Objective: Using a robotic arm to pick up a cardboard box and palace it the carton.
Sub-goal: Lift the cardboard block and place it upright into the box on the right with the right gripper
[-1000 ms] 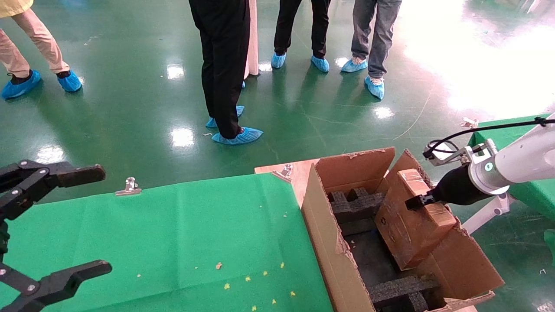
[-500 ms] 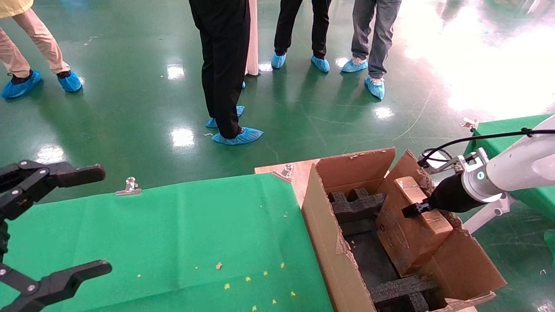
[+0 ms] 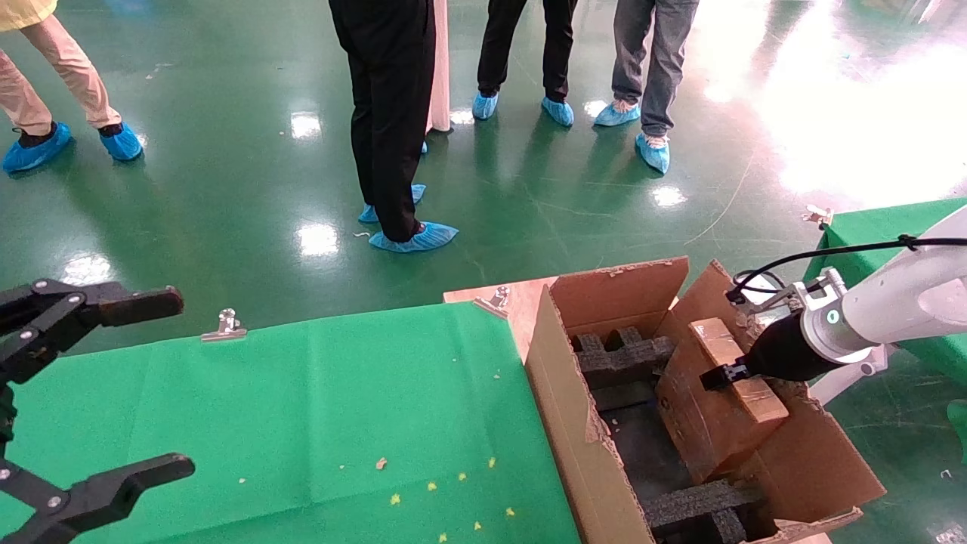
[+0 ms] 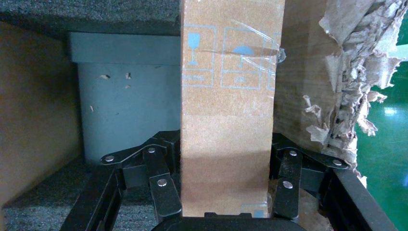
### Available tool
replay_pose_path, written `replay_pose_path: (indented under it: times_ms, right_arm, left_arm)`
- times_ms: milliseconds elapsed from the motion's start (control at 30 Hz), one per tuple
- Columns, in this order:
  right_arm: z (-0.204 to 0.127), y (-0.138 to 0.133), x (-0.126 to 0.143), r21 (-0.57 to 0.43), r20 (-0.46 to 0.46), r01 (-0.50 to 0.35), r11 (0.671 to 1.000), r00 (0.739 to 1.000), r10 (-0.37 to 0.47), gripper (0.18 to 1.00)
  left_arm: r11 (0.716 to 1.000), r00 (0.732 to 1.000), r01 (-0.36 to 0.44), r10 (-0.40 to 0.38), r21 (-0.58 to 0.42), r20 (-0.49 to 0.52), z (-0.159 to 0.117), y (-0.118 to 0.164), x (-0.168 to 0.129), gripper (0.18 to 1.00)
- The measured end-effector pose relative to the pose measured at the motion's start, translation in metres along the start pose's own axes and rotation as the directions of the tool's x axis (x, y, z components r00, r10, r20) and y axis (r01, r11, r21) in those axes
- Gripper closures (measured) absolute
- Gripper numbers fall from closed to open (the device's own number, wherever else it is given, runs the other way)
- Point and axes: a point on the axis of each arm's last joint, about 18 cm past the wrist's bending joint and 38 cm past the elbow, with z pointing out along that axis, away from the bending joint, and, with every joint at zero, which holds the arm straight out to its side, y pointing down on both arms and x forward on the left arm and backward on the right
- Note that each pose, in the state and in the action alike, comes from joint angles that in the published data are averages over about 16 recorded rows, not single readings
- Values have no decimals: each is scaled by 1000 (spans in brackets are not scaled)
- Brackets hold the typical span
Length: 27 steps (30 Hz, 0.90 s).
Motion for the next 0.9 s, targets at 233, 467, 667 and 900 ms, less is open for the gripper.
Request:
replay_pose_path:
  times_ms: [233, 467, 667, 900]
  right_arm:
    - [6, 5, -3, -21, -2, 11, 1000, 1000, -11, 858]
    - [14, 10, -7, -41, -5, 19, 999, 1000, -19, 858]
    - [22, 16, -10, -57, -7, 20, 998, 1000, -20, 859]
    - [30, 20, -15, -70, -7, 23, 997, 1000, -24, 859]
  left_arm:
    - [1000, 1000, 0, 0, 0, 0, 0, 0, 0, 184]
    - [1000, 1000, 0, 0, 0, 0, 0, 0, 0, 184]
    - [1000, 1000, 0, 0, 0, 0, 0, 0, 0, 184]
    - [1000, 1000, 0, 0, 0, 0, 0, 0, 0, 184]
